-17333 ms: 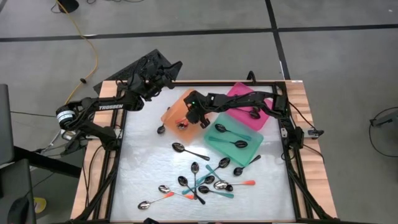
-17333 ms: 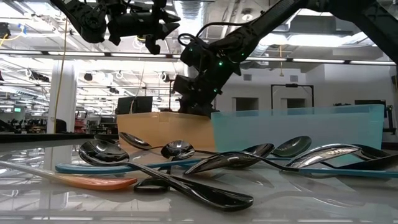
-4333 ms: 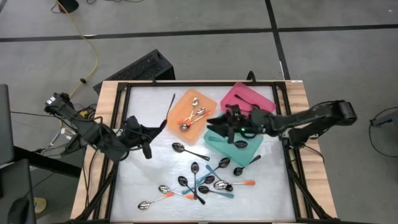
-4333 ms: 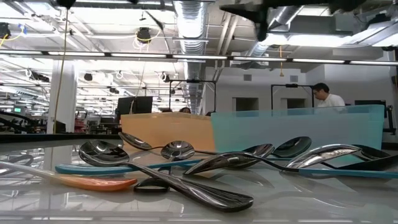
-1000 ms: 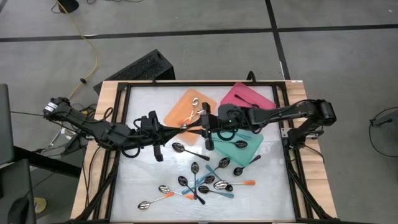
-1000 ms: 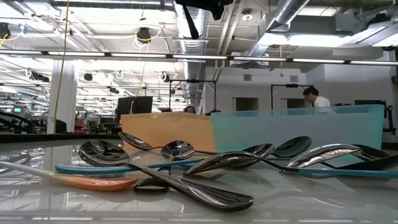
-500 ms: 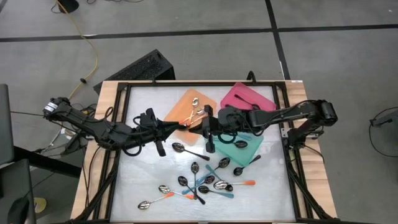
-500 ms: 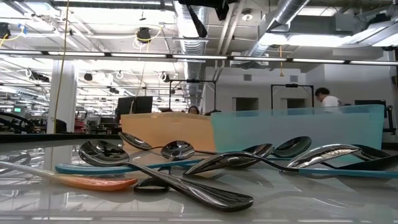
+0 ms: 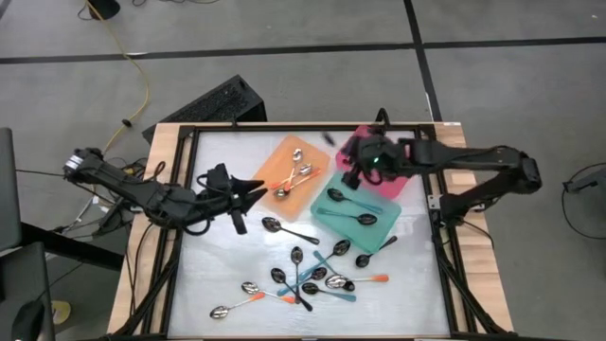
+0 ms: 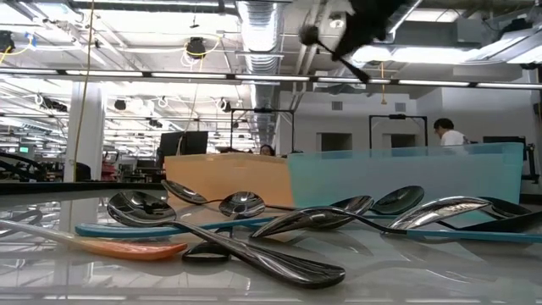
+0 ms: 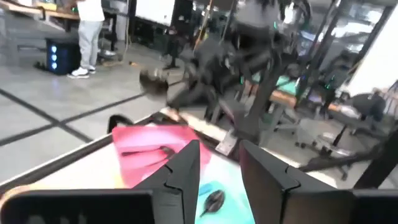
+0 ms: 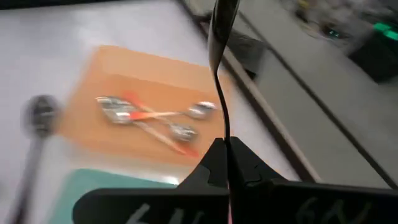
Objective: Sort silverware by color (type)
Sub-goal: Put the black spoon into the pink bin
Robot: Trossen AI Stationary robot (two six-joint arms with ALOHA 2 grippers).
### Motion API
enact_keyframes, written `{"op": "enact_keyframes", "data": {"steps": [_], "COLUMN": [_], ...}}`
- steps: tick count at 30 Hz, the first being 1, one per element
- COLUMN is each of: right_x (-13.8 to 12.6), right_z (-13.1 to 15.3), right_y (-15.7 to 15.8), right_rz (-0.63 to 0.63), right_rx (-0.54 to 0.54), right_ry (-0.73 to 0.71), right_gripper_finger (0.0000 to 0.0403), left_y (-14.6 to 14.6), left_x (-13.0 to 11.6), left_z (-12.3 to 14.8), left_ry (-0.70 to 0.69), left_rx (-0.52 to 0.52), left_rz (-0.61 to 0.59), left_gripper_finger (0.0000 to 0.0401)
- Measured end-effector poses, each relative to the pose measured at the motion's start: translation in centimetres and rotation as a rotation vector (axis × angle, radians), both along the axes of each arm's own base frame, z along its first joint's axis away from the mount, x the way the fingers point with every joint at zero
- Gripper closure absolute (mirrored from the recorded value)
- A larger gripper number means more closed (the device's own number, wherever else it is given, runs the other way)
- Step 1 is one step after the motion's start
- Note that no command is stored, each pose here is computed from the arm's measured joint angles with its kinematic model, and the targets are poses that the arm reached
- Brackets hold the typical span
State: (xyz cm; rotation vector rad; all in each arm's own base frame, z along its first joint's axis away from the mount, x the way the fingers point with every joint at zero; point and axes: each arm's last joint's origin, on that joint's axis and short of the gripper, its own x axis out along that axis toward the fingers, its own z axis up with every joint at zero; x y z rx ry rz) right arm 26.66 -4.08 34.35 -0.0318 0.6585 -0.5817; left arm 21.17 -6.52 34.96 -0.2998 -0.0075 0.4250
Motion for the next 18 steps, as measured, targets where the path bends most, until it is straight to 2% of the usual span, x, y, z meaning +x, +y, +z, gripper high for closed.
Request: {"op": "enact_keyframes", "data": {"steps": [5,11,18], "right_x": [-4.0,-7.3,-8.9], "right_z": [-0.5,-5.1,-11.4], "right_y": [-1.9,-3.9,-4.8], "right_rz": [-0.128,-0.279,-0.304], "right_rx": [0.019,0.067,0.169], "right_ry": [0.024,0.067,0.074], "right_gripper_finger": [0.0402,0.0403,0.0403], "left_y": [0.7,1.2,1.5], "left_x": [-1.7,-3.0,-3.3], "left_z": [0.6,0.9,1.1], "left_ry": [0.019,0.031,0.013], "left_rx": [0.004,0.010,-0.025], "left_rz": [-0.019,-0.009,-0.023], "left_gripper_finger": [0.0310,0.0312,0.0312]}}
